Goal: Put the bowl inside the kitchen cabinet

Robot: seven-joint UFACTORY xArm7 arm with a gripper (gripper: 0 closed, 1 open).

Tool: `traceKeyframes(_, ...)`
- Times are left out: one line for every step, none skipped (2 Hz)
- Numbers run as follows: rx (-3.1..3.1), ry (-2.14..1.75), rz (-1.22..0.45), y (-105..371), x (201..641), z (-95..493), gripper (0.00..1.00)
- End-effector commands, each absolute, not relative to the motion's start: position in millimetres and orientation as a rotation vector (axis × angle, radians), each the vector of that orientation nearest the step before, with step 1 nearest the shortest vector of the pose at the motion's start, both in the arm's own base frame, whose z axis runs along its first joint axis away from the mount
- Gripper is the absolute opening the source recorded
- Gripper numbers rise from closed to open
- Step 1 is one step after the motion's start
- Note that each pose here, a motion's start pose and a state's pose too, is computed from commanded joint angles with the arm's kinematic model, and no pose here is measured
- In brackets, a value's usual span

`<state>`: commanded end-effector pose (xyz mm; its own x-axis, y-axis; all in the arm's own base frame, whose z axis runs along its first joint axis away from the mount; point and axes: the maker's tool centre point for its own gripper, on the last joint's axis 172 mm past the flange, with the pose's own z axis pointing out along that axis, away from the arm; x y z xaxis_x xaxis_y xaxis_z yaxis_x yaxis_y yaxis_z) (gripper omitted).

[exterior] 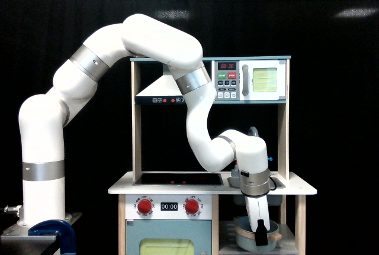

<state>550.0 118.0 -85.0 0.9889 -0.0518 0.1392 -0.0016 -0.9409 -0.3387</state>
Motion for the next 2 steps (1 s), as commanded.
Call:
traceKeyframes(-2.789,0.039,-0.208,144.0,545.0,-99.0,0.00)
traceKeyframes(-2.789,0.039,-0.208,156.0,542.0,-98.0,1.00)
